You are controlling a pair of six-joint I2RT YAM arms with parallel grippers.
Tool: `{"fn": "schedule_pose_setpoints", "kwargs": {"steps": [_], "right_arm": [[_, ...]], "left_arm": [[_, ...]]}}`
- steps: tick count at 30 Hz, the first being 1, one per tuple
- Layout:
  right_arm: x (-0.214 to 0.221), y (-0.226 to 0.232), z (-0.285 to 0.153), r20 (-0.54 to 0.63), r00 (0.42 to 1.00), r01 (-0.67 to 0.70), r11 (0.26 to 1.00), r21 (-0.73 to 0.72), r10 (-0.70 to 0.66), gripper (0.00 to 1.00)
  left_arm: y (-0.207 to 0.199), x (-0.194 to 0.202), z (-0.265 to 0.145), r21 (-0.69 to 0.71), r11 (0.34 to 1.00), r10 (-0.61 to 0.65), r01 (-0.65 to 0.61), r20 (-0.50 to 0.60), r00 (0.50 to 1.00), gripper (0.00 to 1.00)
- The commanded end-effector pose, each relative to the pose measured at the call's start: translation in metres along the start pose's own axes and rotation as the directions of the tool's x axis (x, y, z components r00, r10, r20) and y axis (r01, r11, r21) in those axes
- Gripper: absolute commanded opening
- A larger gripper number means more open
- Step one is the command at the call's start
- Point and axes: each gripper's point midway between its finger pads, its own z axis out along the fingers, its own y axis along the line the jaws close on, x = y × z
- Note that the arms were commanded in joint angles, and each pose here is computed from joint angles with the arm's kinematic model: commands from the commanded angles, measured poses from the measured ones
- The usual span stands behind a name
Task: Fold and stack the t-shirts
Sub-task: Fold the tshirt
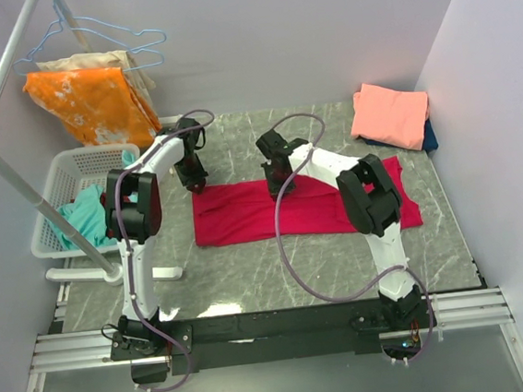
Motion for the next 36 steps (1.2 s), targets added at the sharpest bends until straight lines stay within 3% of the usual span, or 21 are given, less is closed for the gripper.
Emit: {"fn": "schedule_pose_setpoints", "kwargs": {"steps": [1,14,20,26,36], "right_arm": [[0.040,-0.020,-0.001,-0.104,0.994,-0.010,0.999,0.046,0.015,0.24],[0.058,-0.032,0.002,-0.128,0.992,0.004,0.997,0.073,0.006,0.20],[0.015,-0.014,-0.005,-0.019,1.000,0.000,0.999,0.036,0.001,0.18],[-0.034,0.002,-0.043,0.110,0.994,-0.014,1.000,0.001,0.014,0.19],[-0.071,0.009,-0.068,0.176,0.984,-0.017,1.000,0.006,0.015,0.25]], "left_arm": [[0.011,-0.008,0.005,-0.076,0.997,-0.010,0.012,0.022,1.000,0.21],[0.026,-0.027,0.010,-0.141,0.988,-0.059,0.067,0.065,0.996,0.20],[0.016,-0.038,-0.003,-0.080,0.996,-0.042,0.050,0.105,0.994,0.19],[0.004,-0.054,-0.049,0.013,1.000,-0.024,0.022,0.187,0.982,0.21],[-0.011,-0.013,-0.068,0.083,0.994,0.060,-0.070,0.121,0.991,0.22]]}}
